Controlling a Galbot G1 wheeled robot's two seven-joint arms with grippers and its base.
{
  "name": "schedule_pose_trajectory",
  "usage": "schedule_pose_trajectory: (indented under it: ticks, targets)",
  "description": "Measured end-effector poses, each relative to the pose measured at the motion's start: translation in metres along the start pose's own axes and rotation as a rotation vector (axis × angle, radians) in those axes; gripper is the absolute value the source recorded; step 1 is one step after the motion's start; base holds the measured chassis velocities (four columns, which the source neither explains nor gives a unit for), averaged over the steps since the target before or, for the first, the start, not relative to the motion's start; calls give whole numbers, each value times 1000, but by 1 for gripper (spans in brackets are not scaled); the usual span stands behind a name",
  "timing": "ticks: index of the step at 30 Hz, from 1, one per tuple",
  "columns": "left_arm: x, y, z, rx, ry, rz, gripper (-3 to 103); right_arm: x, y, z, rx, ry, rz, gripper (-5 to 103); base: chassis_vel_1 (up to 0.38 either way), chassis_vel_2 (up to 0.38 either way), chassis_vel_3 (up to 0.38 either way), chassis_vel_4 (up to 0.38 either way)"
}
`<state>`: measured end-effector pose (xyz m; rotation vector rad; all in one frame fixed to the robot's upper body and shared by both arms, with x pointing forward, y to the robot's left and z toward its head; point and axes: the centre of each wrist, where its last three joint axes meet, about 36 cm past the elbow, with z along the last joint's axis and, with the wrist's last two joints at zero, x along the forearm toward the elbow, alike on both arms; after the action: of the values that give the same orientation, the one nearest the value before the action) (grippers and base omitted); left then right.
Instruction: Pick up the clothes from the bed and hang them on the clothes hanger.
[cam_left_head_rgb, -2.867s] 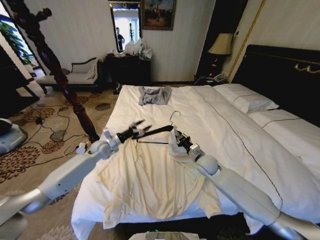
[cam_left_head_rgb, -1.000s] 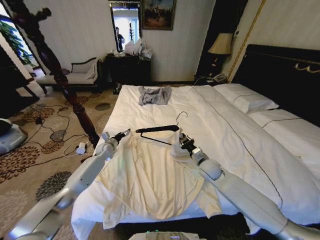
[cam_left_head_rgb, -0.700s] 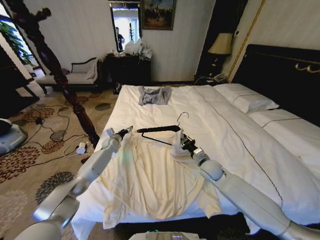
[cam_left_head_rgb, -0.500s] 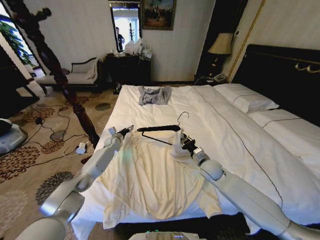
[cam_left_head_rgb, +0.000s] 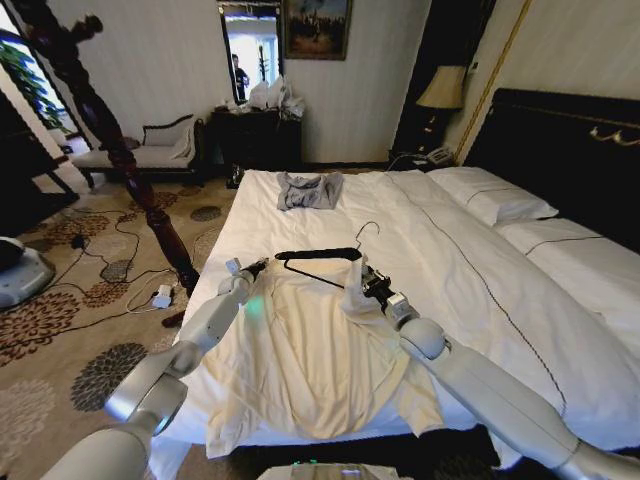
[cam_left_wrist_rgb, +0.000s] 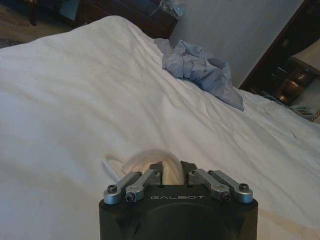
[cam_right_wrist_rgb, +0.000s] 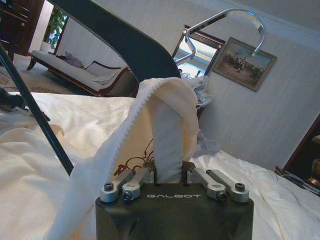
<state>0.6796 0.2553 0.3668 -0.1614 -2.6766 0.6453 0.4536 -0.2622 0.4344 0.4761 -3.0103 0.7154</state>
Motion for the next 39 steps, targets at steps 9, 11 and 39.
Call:
schedule_pose_trajectory:
  ticks: [9,11,39]
  targets:
    - [7,10,-3,-6,-15,-7,1,1,3,2,-4,6,-1,23,0,0,0,0]
    - [13,15,-2,-9,-21,-6,1,1,3,3,-1,8,-3,23,0,0,0,0]
    - [160,4,-77,-127,-452,482,1,-16,-8,3,78,28,-3,23,0,0,0,0]
